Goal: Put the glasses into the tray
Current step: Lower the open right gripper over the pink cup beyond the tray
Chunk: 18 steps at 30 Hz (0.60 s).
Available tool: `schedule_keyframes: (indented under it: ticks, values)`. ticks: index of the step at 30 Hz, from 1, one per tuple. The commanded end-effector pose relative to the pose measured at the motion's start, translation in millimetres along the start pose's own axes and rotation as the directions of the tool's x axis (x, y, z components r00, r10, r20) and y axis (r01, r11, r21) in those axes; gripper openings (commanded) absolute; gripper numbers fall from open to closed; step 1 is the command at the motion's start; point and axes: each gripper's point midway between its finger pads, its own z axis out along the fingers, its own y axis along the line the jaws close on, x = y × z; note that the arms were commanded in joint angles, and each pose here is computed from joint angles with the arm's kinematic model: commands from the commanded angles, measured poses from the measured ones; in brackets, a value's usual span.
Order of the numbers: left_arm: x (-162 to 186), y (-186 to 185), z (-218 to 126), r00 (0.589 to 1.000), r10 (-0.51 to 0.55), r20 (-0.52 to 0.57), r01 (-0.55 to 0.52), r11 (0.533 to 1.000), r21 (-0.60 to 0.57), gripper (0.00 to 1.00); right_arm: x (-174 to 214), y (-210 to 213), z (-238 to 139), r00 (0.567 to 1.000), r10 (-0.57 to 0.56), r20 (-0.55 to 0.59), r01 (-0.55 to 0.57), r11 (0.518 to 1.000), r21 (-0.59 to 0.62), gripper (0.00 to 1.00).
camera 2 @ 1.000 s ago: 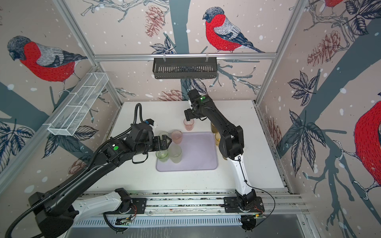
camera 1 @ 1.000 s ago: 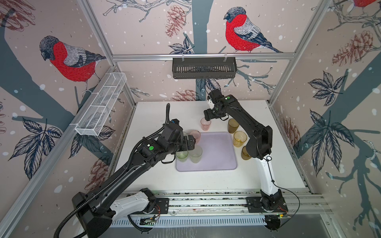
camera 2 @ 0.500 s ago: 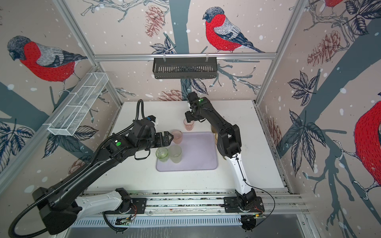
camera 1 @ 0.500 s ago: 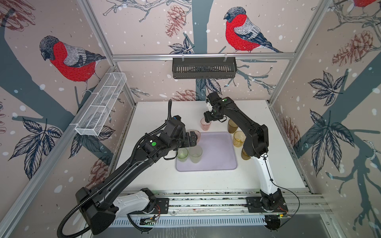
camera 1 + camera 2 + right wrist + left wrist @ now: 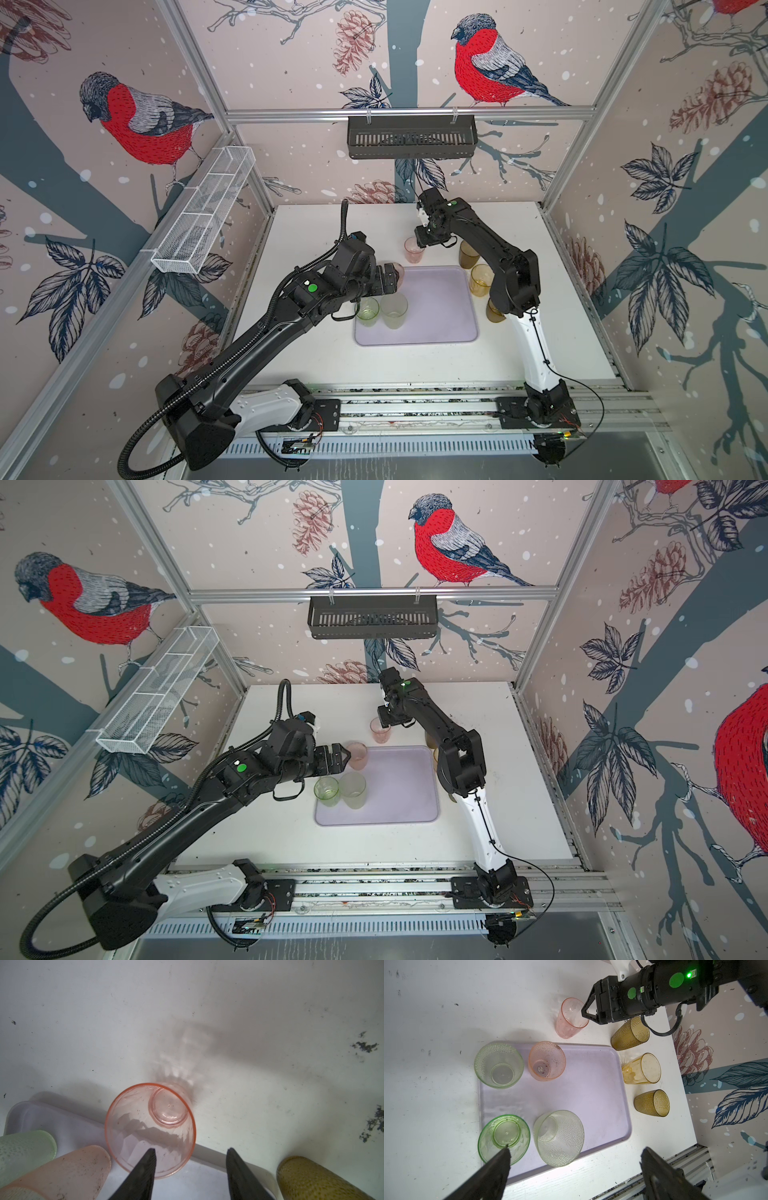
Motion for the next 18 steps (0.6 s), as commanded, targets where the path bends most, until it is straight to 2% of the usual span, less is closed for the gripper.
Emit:
schedule_keyframes:
  ticks: [1,18]
  values:
    - [-11.2,-3.1,-2.9,0.999,-0.003,0.043,0.002,1.0,0.005,0.97,-4.7,0.6,2.4,1.0,-0.009,0.019,0.009,1.0,-0.001,0.53]
    - [-12.3,-4.4,-2.2,0.999,-0.005,0.043,0.005,1.0,0.009,0.97,-5.2,0.2,10.8,1.0,-0.005,0.017,0.005,1.0,-0.005,0.4]
